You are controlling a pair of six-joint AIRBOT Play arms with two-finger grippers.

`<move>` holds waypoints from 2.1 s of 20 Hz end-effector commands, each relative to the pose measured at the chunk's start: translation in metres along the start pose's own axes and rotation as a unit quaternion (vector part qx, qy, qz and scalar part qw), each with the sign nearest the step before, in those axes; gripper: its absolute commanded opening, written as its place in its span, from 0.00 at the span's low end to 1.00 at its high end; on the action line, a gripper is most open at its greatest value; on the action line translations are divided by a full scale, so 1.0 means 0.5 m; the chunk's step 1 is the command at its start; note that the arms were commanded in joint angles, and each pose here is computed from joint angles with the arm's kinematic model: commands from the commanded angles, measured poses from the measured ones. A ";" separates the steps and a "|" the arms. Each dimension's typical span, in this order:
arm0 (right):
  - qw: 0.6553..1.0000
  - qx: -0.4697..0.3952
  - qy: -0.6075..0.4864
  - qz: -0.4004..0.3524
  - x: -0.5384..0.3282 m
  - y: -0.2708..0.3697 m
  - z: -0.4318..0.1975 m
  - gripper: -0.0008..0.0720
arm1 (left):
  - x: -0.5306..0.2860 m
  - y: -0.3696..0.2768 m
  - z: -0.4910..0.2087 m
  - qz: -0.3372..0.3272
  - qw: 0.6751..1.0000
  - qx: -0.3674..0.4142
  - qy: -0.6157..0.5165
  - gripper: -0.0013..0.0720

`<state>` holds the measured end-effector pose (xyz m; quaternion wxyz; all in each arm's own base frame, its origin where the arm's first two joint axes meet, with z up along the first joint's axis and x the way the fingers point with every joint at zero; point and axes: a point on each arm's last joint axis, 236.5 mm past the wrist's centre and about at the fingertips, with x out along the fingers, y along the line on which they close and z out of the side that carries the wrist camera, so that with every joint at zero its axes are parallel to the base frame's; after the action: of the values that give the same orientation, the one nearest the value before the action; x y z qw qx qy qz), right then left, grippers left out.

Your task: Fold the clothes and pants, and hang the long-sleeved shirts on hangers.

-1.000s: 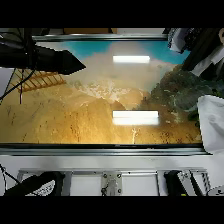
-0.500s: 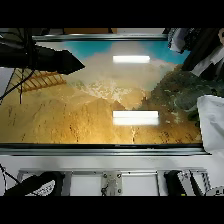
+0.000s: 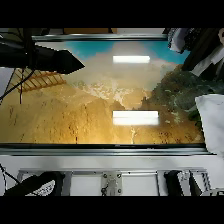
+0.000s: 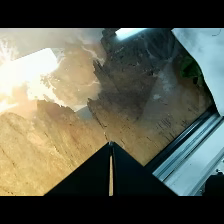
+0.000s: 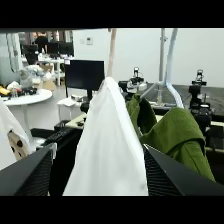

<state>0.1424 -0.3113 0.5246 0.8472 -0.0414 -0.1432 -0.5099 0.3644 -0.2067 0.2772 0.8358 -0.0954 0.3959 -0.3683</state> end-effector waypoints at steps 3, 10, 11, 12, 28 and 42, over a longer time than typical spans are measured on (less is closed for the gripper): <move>0.994 0.075 -0.071 0.047 -0.074 0.052 0.106 0.81 | 0.000 0.001 0.001 0.001 1.000 0.005 -0.001 0.04; 0.955 0.212 -0.051 0.202 -0.130 0.195 0.132 0.81 | 0.000 0.001 0.002 0.001 1.000 0.010 -0.002 0.04; 0.950 0.192 -0.036 0.246 -0.142 0.243 0.119 0.81 | 0.000 0.002 0.004 0.001 1.000 0.010 -0.004 0.04; 0.940 0.173 -0.023 0.292 -0.158 0.294 0.107 0.81 | 0.000 0.003 0.009 0.002 1.000 0.010 -0.009 0.04; 0.316 -0.128 0.406 0.848 -1.066 0.846 -0.425 0.80 | 0.048 0.102 -0.135 0.065 0.996 -0.058 -0.023 0.04; 0.268 -0.153 0.435 0.846 -1.156 0.837 -0.461 0.04 | 0.052 0.104 -0.148 0.064 0.996 -0.063 -0.017 0.04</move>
<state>0.3030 0.3302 0.1727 0.7162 -0.0399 0.4410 0.5394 0.3490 -0.1780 0.1885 0.8567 -0.1277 0.4092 -0.2870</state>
